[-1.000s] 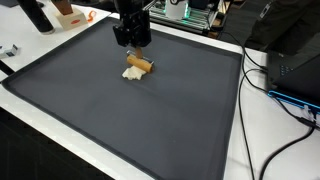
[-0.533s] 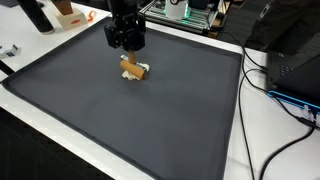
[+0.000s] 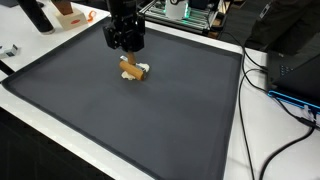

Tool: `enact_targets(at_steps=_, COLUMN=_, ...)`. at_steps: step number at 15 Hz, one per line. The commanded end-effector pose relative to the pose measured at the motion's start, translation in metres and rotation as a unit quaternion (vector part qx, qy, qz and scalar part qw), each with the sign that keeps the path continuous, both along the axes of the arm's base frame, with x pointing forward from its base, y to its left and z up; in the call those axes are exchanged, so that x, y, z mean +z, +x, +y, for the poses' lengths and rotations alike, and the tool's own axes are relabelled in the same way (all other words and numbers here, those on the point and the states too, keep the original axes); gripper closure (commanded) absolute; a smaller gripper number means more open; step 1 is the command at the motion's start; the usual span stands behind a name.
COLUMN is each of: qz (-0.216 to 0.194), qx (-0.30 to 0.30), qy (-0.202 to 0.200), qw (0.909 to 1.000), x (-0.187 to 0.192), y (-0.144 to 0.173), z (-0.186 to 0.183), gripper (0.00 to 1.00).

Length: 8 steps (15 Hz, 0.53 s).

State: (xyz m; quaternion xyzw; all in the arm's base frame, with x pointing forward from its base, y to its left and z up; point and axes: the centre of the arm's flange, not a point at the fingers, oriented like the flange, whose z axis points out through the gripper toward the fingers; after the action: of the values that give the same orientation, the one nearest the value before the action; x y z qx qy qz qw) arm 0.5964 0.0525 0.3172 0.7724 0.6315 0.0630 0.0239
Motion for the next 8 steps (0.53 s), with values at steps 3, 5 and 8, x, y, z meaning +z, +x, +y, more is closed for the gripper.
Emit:
enact_targets(at_steps=3, qz=0.082, qx=0.027, qy=0.008, qw=0.9963, x=-0.0124, y=-0.0043, z=-0.0002, gripper=0.81)
enact_targets(at_steps=5, qz=0.101, qx=0.033, qy=0.006, qw=0.9943, x=-0.0143, y=-0.0054, z=0.0013, gripper=0.81)
enact_targets(at_steps=8, qz=0.118, qx=0.036, qy=0.002, qw=0.9923, x=-0.0166, y=-0.0068, z=0.0028, gripper=0.81)
